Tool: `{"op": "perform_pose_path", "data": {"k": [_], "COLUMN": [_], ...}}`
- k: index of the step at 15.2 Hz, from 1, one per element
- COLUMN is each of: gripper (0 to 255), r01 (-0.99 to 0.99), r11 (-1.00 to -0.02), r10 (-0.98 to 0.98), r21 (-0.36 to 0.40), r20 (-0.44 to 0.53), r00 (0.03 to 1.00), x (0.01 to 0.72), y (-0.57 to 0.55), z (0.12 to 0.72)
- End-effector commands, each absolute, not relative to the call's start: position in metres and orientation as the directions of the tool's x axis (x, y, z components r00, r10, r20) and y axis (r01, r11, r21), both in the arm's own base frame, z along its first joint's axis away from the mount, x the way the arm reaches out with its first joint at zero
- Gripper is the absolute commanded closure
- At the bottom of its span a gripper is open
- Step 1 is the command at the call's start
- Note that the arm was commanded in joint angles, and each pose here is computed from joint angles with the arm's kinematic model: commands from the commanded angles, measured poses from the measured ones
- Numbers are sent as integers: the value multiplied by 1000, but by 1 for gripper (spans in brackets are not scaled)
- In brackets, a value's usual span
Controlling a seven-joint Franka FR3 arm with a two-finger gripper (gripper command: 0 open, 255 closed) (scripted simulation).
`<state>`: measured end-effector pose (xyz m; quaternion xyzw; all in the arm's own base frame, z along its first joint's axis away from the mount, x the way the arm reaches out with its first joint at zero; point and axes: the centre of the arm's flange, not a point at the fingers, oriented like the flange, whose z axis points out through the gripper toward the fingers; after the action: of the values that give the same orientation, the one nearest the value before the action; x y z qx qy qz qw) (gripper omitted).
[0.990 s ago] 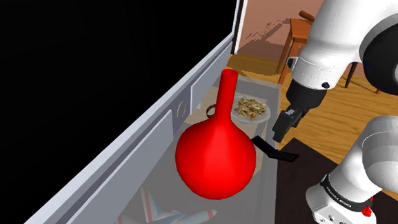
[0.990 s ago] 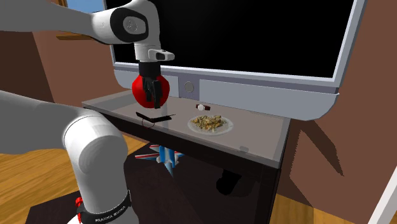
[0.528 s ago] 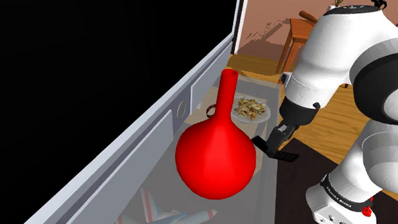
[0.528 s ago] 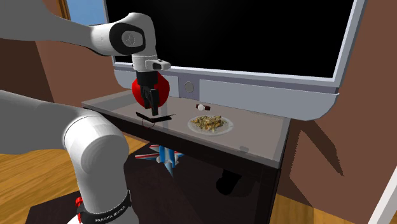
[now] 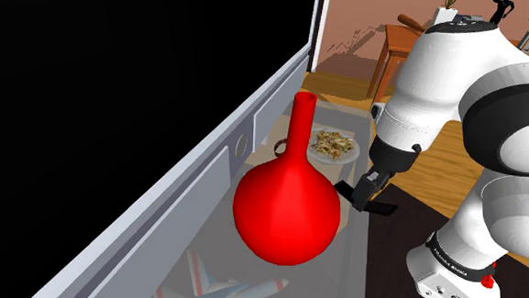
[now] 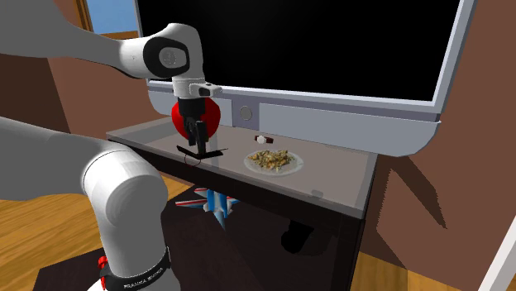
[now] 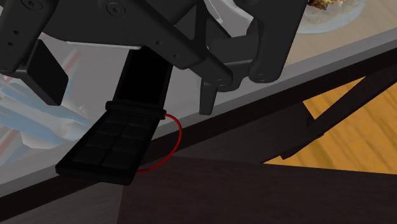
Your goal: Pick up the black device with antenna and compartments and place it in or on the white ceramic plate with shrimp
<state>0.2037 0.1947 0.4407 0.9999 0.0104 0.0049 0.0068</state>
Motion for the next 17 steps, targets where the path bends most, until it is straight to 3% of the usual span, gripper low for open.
{"op": "perform_pose_path", "data": {"k": [1,2,11,12,17], "gripper": [0,255,255,0,0], "r01": [21,21,21,21,-26], "r11": [-1000,-1000,-1000,-1000,-1000], "r10": [21,21,21,21,-26], "r21": [14,14,14,14,-5], "r20": [10,10,10,10,58], "r00": [1000,1000,1000,1000,998], "x": [204,204,204,204,219], "y": [195,195,195,195,193], "z": [441,441,441,441,453]}}
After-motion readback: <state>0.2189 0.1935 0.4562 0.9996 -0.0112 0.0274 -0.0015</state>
